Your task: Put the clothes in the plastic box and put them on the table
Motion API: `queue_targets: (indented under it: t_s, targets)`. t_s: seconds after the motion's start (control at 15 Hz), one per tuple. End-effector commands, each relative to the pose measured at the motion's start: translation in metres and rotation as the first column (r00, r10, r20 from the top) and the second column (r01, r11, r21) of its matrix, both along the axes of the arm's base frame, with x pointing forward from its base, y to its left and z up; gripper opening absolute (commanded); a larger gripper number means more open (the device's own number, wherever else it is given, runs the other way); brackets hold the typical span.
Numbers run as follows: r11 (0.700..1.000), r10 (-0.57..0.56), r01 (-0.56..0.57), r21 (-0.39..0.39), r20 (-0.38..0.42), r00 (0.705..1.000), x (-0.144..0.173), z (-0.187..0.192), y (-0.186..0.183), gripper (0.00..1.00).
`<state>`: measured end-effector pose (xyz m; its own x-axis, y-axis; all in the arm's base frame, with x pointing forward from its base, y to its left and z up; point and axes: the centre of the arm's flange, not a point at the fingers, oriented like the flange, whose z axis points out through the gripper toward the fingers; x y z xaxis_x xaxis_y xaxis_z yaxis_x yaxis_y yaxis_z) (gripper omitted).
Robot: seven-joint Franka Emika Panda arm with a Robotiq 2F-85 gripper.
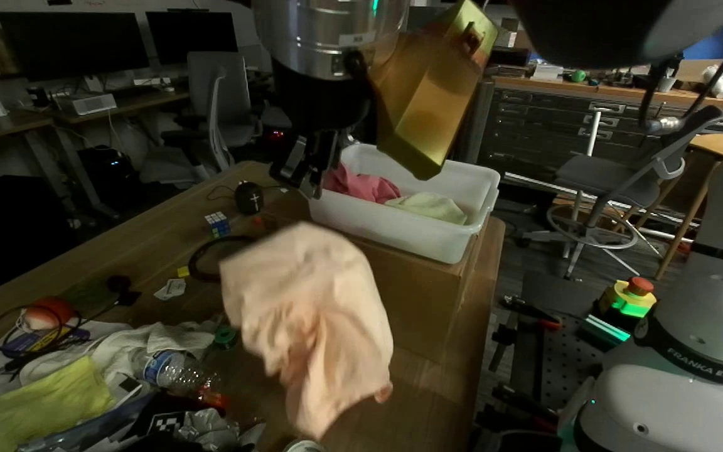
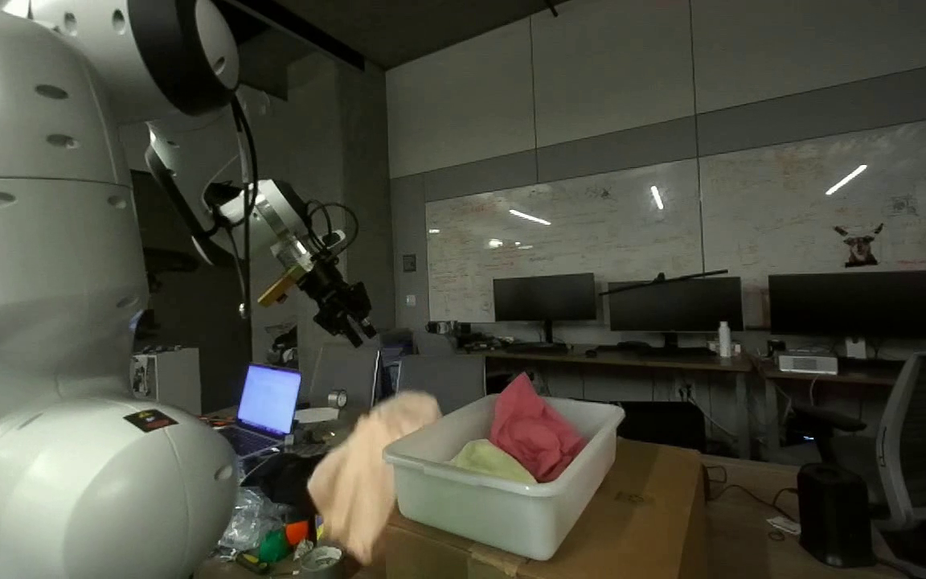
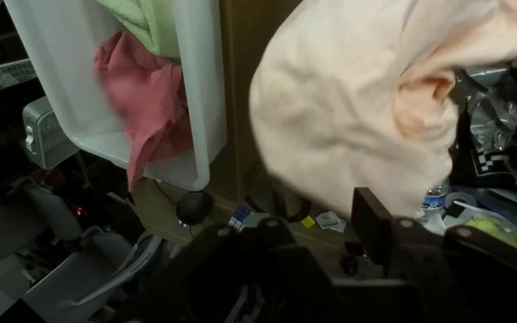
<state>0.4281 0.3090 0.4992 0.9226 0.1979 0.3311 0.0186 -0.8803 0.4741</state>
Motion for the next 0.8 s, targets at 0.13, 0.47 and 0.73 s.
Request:
queue_targets:
  t_s: [0.13, 0.47, 0.73]
  targets:
    - [1.0, -0.014, 0.013, -0.015, -0.036, 0.999, 0.013, 0.001, -0.029, 0.91]
    - [0.99, -0.136, 0.137, 0.045, -0.021, 0.99, 0.025, 0.002, -0.098, 1.0]
    - [0.954, -0.265, 0.266, 0.136, -0.026, 0.964, 0.04, 0.006, -0.17, 1.0]
